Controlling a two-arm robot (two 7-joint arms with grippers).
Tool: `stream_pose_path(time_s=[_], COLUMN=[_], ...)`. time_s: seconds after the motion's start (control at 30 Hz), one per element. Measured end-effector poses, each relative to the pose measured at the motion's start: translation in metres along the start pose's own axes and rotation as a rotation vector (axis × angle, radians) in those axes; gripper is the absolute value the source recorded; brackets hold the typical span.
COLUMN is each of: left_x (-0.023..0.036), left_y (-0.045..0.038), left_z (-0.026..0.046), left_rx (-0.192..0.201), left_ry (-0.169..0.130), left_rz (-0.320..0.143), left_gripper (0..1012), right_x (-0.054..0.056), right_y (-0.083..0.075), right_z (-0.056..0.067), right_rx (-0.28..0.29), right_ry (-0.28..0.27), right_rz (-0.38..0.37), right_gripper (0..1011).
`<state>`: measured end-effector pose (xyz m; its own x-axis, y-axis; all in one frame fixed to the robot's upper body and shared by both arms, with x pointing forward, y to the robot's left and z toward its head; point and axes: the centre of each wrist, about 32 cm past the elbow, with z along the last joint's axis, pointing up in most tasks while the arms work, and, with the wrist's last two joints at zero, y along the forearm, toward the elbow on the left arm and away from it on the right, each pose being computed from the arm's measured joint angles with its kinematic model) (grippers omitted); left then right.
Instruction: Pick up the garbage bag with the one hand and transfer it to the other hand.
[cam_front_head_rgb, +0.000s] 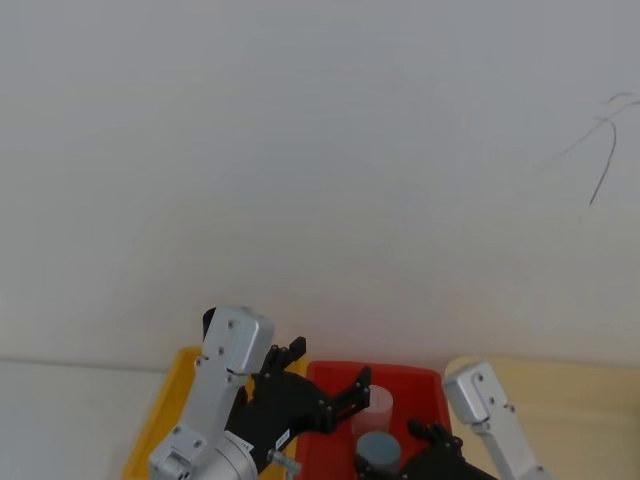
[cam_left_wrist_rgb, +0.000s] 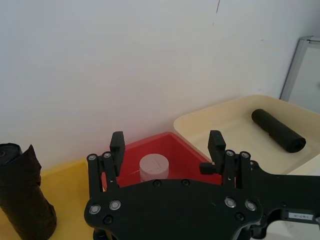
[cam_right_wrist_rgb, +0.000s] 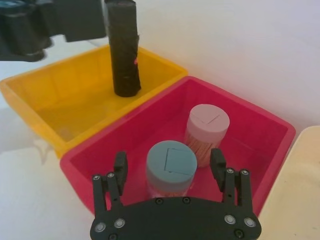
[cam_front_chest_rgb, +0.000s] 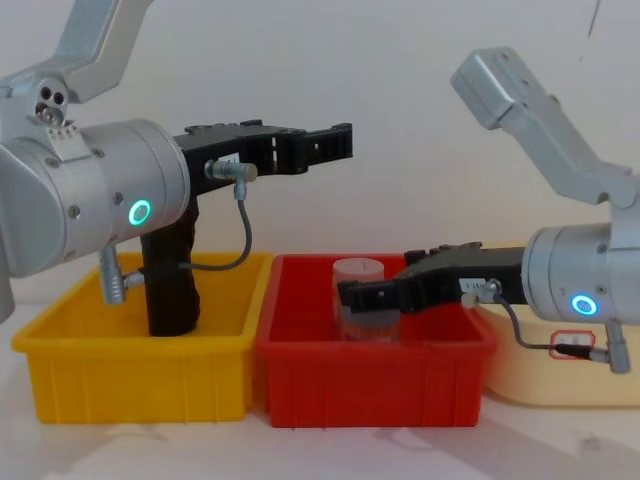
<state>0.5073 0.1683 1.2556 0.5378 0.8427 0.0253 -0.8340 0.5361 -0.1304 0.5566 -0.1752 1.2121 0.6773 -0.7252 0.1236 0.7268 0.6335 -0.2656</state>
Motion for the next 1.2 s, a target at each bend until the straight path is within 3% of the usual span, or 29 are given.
stream_pose_path(time_s=[0.73,0.97,1.2], left_x=[0.0000,0.0000,0.0000], left_y=[0.0000,0.0000,0.0000], left_z=[0.0000,0.0000,0.0000], left_rx=[0.000,0.000,0.000], left_ry=[0.000,0.000,0.000], left_rz=[0.000,0.000,0.000], left_gripper=[1002,1002,1002], right_x=[0.005,0.005,0.005], right_y=[0.021,0.025,0.027], right_z=[-0.006,-0.008,-0.009], right_rx=[-0.063,-0.080,-0.091], right_ry=[0.002,-0.006,-0.008], right_rz=[-0.023,-0.032,-0.036], right_gripper=[1000,886,679])
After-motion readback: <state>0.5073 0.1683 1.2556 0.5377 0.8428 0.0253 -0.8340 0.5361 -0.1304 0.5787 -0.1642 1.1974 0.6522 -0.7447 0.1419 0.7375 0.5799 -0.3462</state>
